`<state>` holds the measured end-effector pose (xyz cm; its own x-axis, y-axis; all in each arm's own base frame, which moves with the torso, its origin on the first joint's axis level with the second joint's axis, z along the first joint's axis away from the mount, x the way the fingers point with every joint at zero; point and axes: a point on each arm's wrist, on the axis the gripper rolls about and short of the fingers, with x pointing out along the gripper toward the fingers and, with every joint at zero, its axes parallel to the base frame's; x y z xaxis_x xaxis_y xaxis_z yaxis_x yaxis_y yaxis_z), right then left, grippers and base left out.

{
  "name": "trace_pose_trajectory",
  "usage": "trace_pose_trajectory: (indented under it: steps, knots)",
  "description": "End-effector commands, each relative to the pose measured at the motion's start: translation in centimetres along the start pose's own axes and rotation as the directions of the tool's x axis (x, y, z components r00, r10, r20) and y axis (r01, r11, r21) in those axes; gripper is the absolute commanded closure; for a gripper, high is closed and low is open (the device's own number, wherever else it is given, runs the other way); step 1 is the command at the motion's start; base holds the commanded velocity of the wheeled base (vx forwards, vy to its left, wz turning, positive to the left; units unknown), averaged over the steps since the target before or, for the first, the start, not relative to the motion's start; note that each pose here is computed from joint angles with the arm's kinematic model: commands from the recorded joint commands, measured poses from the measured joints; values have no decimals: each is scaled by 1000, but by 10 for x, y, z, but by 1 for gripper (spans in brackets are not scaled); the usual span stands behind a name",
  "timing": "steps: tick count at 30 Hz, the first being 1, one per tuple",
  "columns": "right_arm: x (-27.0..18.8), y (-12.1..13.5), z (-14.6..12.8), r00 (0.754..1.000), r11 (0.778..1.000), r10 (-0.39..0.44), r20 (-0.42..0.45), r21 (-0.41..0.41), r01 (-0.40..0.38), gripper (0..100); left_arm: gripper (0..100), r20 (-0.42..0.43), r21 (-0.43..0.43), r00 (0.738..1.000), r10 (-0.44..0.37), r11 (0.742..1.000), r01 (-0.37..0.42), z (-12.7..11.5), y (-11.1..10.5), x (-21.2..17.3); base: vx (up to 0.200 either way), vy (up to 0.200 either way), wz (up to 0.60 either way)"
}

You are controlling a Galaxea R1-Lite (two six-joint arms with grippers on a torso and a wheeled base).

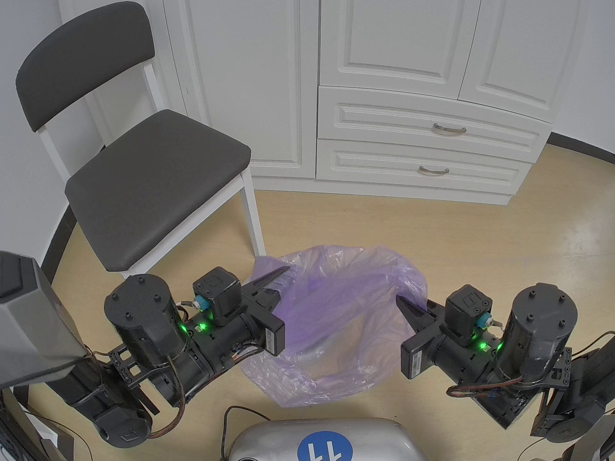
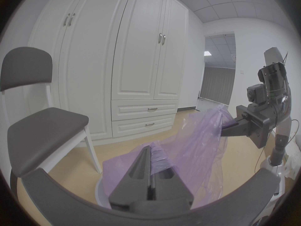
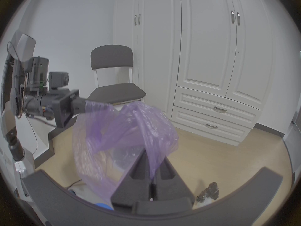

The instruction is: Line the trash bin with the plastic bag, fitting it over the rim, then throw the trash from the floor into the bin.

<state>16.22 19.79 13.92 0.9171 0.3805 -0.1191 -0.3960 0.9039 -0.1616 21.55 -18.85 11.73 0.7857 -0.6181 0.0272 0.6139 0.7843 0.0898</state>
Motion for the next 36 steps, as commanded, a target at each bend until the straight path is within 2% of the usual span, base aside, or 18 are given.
trace_pose_trajectory:
  steps: [1,5,7,13,17,22,28,36]
  knots:
    - [30,21,-25,1000,1000,8,12,28,-8,100,100,-21,-55,1000,-7,998,6,-9,-3,10,0,0,0]
    - [52,35,-42,996,998,2,87,68,-8,100,100,-18,-100,1000,-5,995,4,-11,-4,17,0,0,0]
    - [64,42,-63,999,999,2,42,38,-3,100,100,-25,-110,1000,3,994,-6,-17,-3,25,0,0,0]
    - [77,50,-63,998,997,4,63,79,-9,100,100,-39,-133,998,47,990,-51,-26,-3,36,0,0,0]
    - [86,54,-57,995,990,-1,96,142,-13,100,100,-42,-148,997,59,987,-64,-31,-1,44,0,0,0]
    - [86,51,-53,994,989,-9,104,148,-7,100,100,-42,-146,997,65,987,-70,-31,-1,44,0,0,0]
    - [81,46,-44,992,987,-14,126,162,-7,100,100,-44,-139,992,121,982,-126,-30,-3,43,0,0,0]
    - [81,46,-44,992,987,-14,126,162,-7,100,100,-39,-139,991,129,981,-134,-29,-2,44,0,0,0]
